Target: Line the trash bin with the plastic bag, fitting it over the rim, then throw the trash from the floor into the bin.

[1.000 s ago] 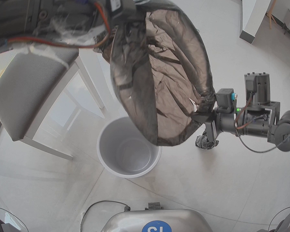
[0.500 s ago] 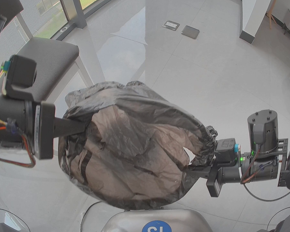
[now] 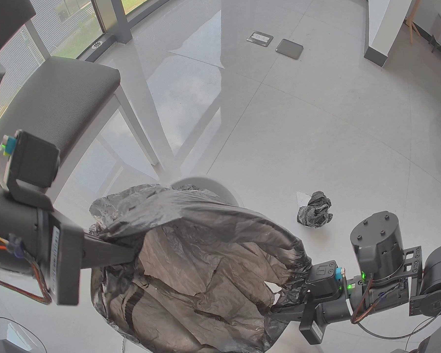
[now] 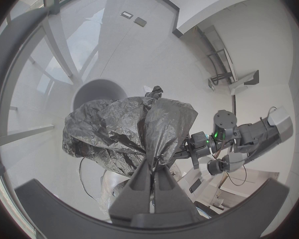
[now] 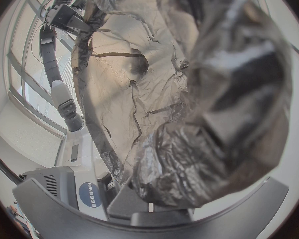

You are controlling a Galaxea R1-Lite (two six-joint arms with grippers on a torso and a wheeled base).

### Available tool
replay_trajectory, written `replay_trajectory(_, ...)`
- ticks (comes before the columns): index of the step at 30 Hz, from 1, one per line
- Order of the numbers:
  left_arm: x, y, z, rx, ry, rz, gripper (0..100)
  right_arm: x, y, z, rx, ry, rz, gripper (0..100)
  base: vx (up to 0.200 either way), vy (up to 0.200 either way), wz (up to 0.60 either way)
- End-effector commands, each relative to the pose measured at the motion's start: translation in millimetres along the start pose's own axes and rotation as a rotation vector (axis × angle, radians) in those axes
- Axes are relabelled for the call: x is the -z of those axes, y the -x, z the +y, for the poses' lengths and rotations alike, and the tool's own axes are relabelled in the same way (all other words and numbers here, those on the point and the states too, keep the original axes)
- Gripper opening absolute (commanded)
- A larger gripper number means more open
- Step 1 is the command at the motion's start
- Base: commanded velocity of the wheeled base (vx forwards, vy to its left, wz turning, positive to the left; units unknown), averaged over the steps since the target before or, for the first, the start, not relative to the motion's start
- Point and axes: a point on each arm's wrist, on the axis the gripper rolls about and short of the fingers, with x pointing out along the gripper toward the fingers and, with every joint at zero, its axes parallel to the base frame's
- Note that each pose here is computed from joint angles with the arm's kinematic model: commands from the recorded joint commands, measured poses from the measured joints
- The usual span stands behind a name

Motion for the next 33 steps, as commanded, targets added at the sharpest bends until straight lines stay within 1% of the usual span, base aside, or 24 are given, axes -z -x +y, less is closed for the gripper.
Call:
replay_trajectory(1, -5, -25, -7, 0.002, 0.003, 0.073, 0, 10, -10, -3, -0.017, -0.047, 0.054, 0, 0.000, 0.000, 0.00)
replay_trajectory(4, -8, -42, -9, 0.020, 0.029, 0.124, 0, 16, -13, -6, -0.010, -0.086, 0.082, 0, 0.000, 0.000, 0.00)
replay_trajectory(8, -11, -65, -10, 0.021, 0.043, 0.157, 0, 25, -18, -11, 0.000, -0.125, 0.123, 0, 0.000, 0.000, 0.00)
replay_trajectory(9, -16, -78, -5, 0.012, 0.066, 0.156, 0, 29, -21, -14, -0.002, -0.143, 0.140, 0, 0.000, 0.000, 0.00)
replay_trajectory(12, -24, -102, 1, 0.009, 0.100, 0.168, 0, 30, -24, -23, -0.001, -0.170, 0.148, 0, 0.000, 0.000, 0.00)
replay_trajectory(14, -28, -114, 7, -0.004, 0.116, 0.174, 0, 30, -26, -28, 0.008, -0.182, 0.146, 0, 0.000, 0.000, 0.00)
replay_trajectory(15, -28, -114, 7, -0.004, 0.116, 0.174, 0, 30, -26, -28, 0.008, -0.182, 0.146, 0, 0.000, 0.000, 0.00)
replay_trajectory(16, -33, -125, 13, -0.009, 0.136, 0.176, 0, 30, -27, -35, 0.027, -0.199, 0.143, 0, 0.000, 0.000, 0.00)
replay_trajectory(18, -36, -134, 17, -0.011, 0.149, 0.176, 0, 30, -28, -41, 0.040, -0.211, 0.142, 0, 0.000, 0.000, 0.00)
replay_trajectory(19, -39, -141, 21, -0.013, 0.160, 0.169, 0, 30, -27, -47, 0.056, -0.225, 0.137, 0, 0.000, 0.000, 0.00)
replay_trajectory(20, -39, -141, 21, -0.013, 0.160, 0.169, 0, 30, -27, -47, 0.056, -0.225, 0.137, 0, 0.000, 0.000, 0.00)
replay_trajectory(21, -44, -149, 26, -0.020, 0.170, 0.151, 0, 28, -25, -56, 0.081, -0.242, 0.121, 0, 0.000, 0.000, 0.00)
replay_trajectory(23, -47, -153, 28, -0.022, 0.165, 0.138, 0, 26, -24, -61, 0.093, -0.252, 0.112, 0, 0.000, 0.000, 0.00)
replay_trajectory(25, -57, -160, 37, -0.033, 0.150, 0.103, 0, 22, -22, -73, 0.126, -0.270, 0.082, 0, 0.000, 0.000, 0.00)
replay_trajectory(26, -60, -162, 39, -0.037, 0.149, 0.097, 0, 20, -21, -76, 0.135, -0.272, 0.069, 0, 0.000, 0.000, 0.00)
replay_trajectory(28, -74, -166, 48, -0.051, 0.165, 0.062, 0, 11, -18, -86, 0.158, -0.275, 0.029, 0, 0.000, 0.000, 0.00)
replay_trajectory(33, -88, -174, 64, -0.085, 0.185, 0.031, 0, -5, -18, -95, 0.177, -0.263, -0.027, 0, 0.000, 0.000, 0.00)
